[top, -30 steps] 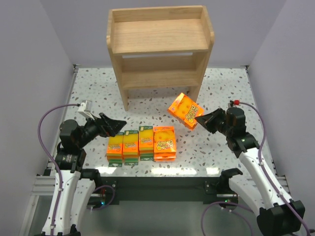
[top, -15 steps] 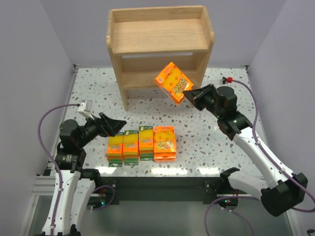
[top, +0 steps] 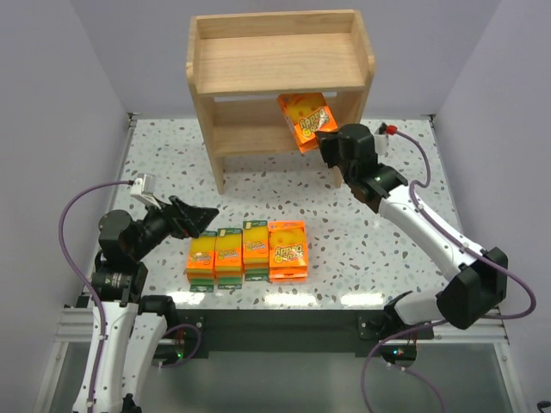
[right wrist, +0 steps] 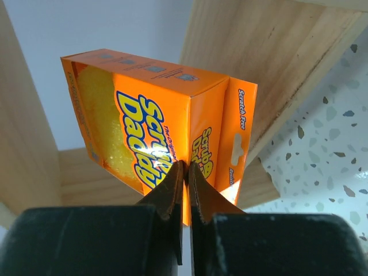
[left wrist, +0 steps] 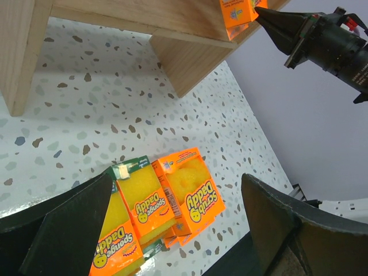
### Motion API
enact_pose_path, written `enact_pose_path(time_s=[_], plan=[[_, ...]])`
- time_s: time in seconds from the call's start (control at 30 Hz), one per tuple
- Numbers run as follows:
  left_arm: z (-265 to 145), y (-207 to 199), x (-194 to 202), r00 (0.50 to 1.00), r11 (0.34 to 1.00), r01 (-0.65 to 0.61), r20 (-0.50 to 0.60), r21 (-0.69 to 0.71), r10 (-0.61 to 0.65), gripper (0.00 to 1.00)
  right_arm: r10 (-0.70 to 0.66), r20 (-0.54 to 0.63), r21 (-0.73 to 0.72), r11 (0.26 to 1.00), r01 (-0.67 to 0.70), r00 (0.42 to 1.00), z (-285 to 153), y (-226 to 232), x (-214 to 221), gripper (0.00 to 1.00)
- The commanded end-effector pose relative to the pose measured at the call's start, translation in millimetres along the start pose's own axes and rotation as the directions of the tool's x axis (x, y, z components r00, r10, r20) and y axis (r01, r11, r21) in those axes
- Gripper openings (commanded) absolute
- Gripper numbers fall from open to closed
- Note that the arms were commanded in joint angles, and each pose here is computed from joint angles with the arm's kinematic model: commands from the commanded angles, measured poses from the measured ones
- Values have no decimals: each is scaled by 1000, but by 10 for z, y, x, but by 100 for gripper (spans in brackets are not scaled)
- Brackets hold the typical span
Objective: Place and organize the cleaning sponges onto the shelf
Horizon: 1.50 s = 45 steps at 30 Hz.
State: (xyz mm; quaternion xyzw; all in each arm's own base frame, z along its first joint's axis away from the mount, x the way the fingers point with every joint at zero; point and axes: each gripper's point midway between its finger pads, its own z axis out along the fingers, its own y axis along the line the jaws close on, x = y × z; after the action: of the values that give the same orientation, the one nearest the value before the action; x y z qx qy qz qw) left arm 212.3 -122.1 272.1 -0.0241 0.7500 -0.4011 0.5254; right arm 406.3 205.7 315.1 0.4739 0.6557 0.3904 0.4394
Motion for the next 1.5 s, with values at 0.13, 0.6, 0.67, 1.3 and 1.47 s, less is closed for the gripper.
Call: enact_pose_path(time_s=[0.13,0.6,0.67,1.3,1.47], plan=[[-55,-97,-89,1000,1000,-14,21,7,13,100,64,194,70,994,-79,979,184,66,-122,0],[-86,-93,-85,999,1000,-19,26,-4,19,100,92,387,89,987,-137,917,363,-144,-194,0],[-88,-84,-75,1000,1000,-18,24,-7,18,100,101,407,83,986,-147,908,381,-155,-217,0],[-83,-55,-41,1000,1000,-9,27,-9,9,100,131,280,-127,987,-99,951,115,186,-180,58],[-53,-18,-12,1000,1000,-1,27,-7,1,100,-4,166,-193,980,37,986,-304,228,-148,65]])
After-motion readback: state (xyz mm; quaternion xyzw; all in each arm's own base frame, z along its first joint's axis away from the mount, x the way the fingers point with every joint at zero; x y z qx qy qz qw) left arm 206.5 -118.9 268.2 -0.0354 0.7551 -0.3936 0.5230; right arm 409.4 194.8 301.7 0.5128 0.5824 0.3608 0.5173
